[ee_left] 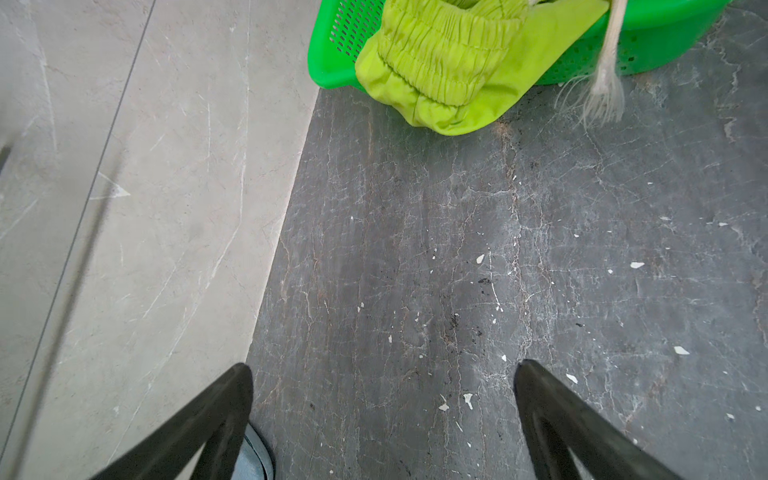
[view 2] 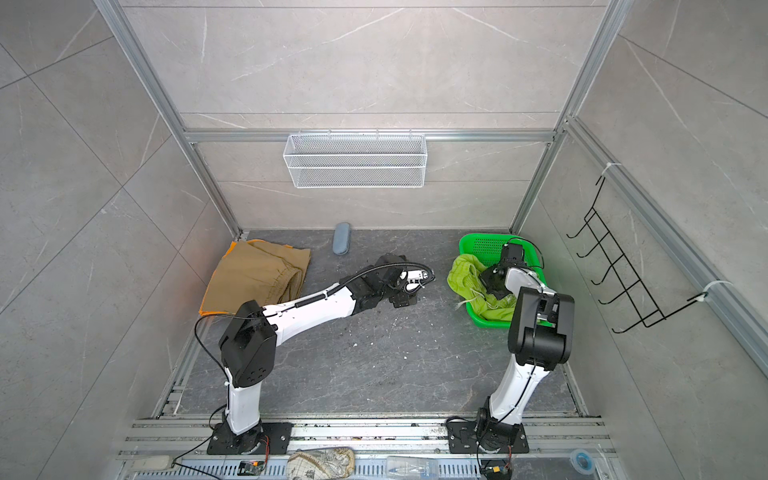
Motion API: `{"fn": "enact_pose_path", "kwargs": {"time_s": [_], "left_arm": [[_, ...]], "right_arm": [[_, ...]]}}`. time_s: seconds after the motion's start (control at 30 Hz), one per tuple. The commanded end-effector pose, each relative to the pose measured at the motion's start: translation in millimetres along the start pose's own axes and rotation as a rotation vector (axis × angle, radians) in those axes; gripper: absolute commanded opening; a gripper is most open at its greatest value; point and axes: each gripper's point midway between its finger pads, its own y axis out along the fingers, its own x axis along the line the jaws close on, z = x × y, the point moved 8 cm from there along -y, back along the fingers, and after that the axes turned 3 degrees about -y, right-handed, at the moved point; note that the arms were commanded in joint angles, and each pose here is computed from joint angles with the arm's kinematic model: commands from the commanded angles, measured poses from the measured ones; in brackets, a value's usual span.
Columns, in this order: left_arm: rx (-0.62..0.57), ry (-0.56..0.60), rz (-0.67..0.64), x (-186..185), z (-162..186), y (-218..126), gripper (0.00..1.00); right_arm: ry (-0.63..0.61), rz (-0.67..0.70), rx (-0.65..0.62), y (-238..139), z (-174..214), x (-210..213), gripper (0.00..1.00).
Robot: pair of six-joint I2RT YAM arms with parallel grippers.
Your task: Fold and stack the shorts
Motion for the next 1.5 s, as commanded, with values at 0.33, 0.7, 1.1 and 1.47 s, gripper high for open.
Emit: {"fn": "enact_pose_path", "kwargs": {"time_s": [0.33,0.7,1.1,1.47], "left_arm": [[0.014,-0.021,-0.031,2,-11,-11,1.0],[0.025,-0.053,-0.032,0,-8,-18,1.0],[0.055,-0.073,-0.025,-6,1,-20,1.0],[0.083,-0.095,-0.015,-11,9,-23,1.0]], "right_arm": [[-0.009,-0.043,-0.01,-17,-3,-7,0.0],[-0.057,-0.069,-0.115,-70,-15,5,0.0],[-0.007,-0.173,-0.04,-68,1,8,0.51],[0.193,-0.467,-0.044,-102,20,28,0.66]]}}
